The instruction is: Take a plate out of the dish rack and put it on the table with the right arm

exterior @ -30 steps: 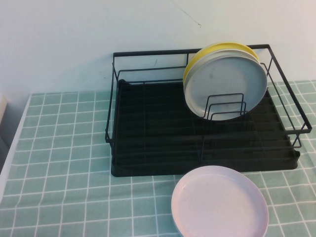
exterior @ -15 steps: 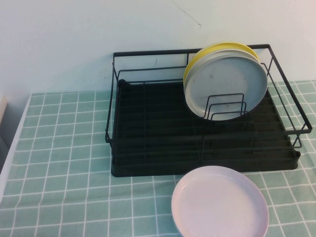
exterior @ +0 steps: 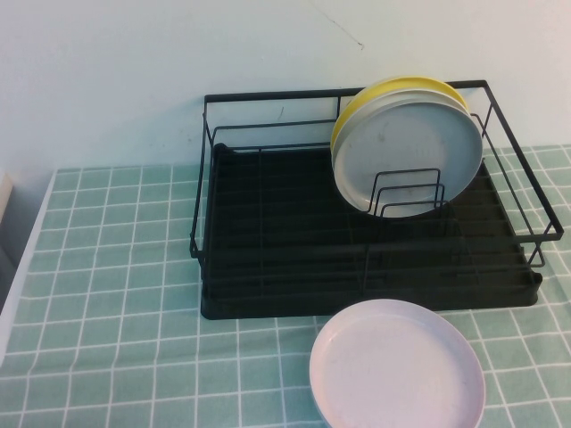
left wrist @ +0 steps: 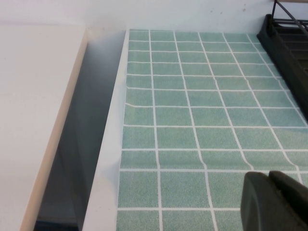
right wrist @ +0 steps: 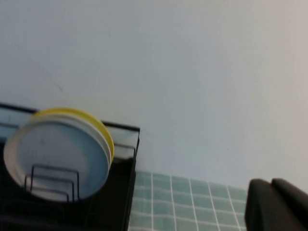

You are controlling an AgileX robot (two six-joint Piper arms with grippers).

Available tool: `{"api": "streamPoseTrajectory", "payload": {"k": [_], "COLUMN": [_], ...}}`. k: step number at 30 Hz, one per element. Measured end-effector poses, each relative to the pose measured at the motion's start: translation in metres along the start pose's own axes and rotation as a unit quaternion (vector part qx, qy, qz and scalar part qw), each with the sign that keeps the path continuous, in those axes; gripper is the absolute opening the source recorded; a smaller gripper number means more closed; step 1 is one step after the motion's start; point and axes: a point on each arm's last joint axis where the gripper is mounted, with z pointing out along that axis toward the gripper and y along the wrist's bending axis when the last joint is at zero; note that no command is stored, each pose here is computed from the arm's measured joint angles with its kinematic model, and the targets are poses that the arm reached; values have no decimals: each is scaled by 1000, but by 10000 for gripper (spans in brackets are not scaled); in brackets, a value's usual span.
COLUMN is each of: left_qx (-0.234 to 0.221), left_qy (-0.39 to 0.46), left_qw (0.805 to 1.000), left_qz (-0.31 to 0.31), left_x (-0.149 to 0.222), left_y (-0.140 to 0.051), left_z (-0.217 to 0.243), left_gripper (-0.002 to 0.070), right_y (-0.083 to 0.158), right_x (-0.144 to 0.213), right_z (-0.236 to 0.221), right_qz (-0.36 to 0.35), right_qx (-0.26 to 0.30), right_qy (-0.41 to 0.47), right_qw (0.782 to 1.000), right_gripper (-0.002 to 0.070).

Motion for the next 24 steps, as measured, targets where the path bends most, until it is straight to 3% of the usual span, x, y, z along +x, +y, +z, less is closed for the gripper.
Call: {"api": "streamPoseTrajectory", "payload": {"k": [6,14,24], "left_qx": [0,0,0], "left_qy": [0,0,0], "left_qw": [1000,1000,1000], "left_qz": [0,0,0], "left_x": [0,0,0], "left_y": [0,0,0], "left_z": [0,0,0], "left_gripper": [-3,-3,-3], "right_y": [-1,7,22], "right_x": [-17,-20,1], "right_z": [61,157,259], "right_qz": [-79,-81,-164], "right_qx": [-54,-144,-257], "right_qy": [128,261,281], "right_qw": [987,951,910], "right_gripper": [-1,-1,-1]}}
